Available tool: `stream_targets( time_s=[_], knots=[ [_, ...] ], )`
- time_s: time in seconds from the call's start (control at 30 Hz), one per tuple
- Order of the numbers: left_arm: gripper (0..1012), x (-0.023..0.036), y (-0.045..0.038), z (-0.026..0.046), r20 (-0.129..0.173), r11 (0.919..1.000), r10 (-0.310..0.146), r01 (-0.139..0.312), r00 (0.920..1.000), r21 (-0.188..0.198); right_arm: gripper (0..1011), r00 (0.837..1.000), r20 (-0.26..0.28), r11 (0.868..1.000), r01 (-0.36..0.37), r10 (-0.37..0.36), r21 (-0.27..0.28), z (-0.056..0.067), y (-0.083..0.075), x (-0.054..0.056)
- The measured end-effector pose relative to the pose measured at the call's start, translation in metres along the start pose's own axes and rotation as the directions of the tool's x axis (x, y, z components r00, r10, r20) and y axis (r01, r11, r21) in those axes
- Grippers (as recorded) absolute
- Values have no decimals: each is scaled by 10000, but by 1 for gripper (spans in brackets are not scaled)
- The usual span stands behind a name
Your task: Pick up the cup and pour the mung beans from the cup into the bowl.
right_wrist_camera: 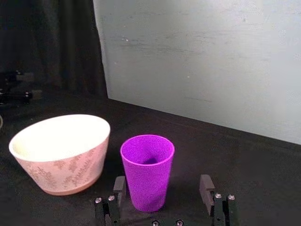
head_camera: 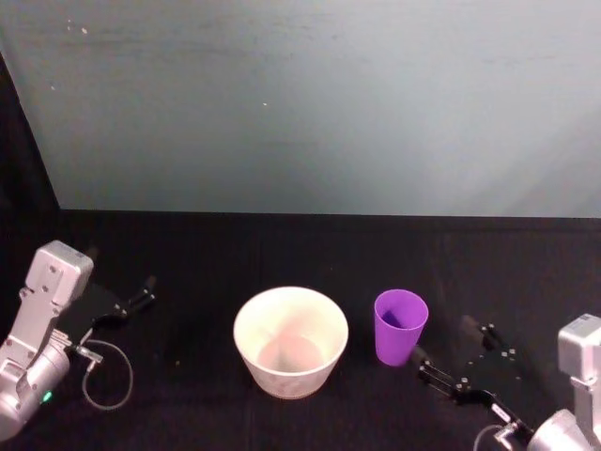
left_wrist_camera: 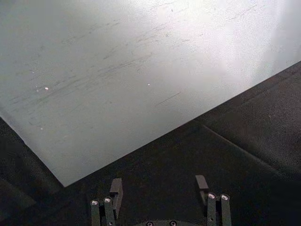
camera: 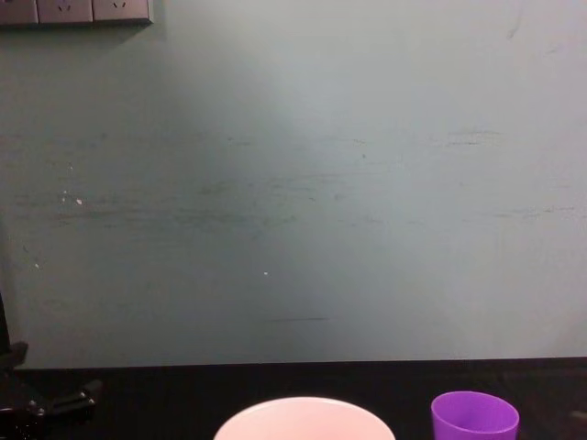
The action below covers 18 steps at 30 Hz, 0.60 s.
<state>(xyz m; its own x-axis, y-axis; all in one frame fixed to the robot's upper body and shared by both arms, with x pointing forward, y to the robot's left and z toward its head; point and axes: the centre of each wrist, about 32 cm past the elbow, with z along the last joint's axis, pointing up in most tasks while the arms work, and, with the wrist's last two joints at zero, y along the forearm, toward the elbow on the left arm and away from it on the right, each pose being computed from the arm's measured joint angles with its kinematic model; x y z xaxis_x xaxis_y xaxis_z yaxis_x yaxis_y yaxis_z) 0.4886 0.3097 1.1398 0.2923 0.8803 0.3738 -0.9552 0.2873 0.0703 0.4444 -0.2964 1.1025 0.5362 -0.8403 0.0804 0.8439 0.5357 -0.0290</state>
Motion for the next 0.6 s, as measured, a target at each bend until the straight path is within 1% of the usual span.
stream_targets(
  time_s=[0.27, 0.6],
  knots=[
    [1000, 0, 0, 0, -1, 10000, 0, 0, 10000, 0, 1004, 9999, -99, 9999, -117, 118, 54, 12, 125, -60],
    [1000, 0, 0, 0, -1, 10000, 0, 0, 10000, 0, 1004, 9997, -187, 9999, -146, 146, -2, -7, 221, -78]
  ],
)
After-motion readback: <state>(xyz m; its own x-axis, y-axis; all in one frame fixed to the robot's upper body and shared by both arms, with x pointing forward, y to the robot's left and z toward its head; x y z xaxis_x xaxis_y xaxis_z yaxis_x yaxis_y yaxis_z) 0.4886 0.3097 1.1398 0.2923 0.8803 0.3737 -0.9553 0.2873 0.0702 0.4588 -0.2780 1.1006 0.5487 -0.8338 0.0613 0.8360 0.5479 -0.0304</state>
